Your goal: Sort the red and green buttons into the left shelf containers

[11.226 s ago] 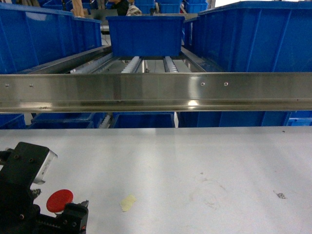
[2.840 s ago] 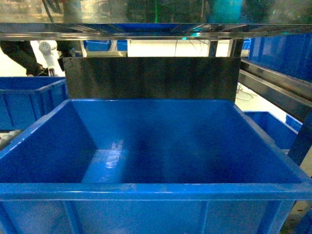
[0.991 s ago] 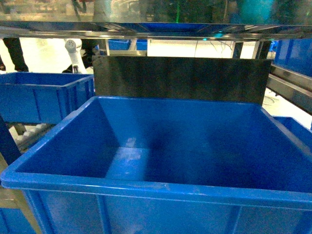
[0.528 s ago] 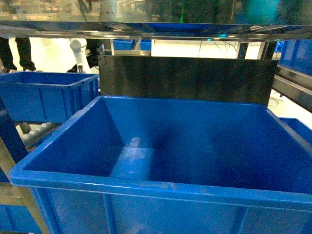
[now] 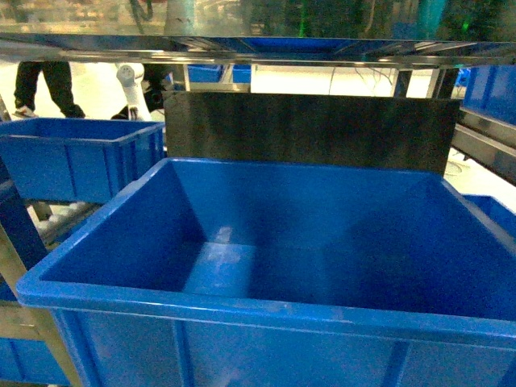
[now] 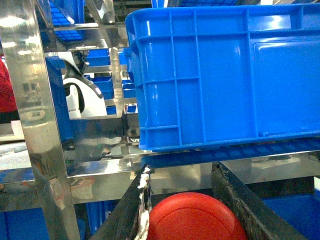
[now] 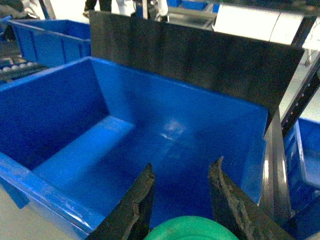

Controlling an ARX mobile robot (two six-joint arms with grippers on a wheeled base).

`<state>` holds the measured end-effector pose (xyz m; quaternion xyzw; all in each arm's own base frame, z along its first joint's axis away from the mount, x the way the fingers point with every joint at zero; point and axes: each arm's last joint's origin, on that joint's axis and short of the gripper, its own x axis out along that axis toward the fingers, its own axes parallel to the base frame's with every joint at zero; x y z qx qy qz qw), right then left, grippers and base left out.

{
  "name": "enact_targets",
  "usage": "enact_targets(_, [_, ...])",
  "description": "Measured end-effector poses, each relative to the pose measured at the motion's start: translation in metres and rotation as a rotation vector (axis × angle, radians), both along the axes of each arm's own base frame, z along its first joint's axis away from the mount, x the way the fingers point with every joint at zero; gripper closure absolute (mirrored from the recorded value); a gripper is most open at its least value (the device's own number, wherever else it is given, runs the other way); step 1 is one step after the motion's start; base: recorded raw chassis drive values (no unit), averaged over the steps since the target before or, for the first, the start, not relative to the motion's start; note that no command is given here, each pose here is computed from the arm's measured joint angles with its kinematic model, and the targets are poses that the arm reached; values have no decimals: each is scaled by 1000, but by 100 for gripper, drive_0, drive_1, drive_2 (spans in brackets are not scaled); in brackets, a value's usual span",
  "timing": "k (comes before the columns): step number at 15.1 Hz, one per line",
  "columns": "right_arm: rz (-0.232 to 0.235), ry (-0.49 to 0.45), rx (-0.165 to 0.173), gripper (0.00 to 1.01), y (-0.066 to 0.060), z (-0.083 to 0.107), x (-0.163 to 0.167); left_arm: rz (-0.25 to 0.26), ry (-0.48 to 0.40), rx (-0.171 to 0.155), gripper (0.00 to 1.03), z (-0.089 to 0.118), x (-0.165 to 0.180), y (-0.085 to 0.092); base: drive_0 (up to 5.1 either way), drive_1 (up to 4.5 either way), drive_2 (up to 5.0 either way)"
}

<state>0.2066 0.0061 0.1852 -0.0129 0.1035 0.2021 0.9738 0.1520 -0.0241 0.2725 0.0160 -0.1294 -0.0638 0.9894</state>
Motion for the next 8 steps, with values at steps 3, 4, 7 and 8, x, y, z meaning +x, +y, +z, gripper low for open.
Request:
enact_targets(3, [1,69,-2,72,3,-12,9,0,1,0,72,0,0,0,0,0,0])
enact_targets(4, [1,58,-2,72,3,-10,10,0,0,0,72,0,0,0,0,0,0])
enact_targets(7, [1,58,-2,72,3,-10,10,0,0,0,72,0,0,0,0,0,0])
enact_targets(8, [1,58,-2,72,3,-10,10,0,0,0,72,0,0,0,0,0,0])
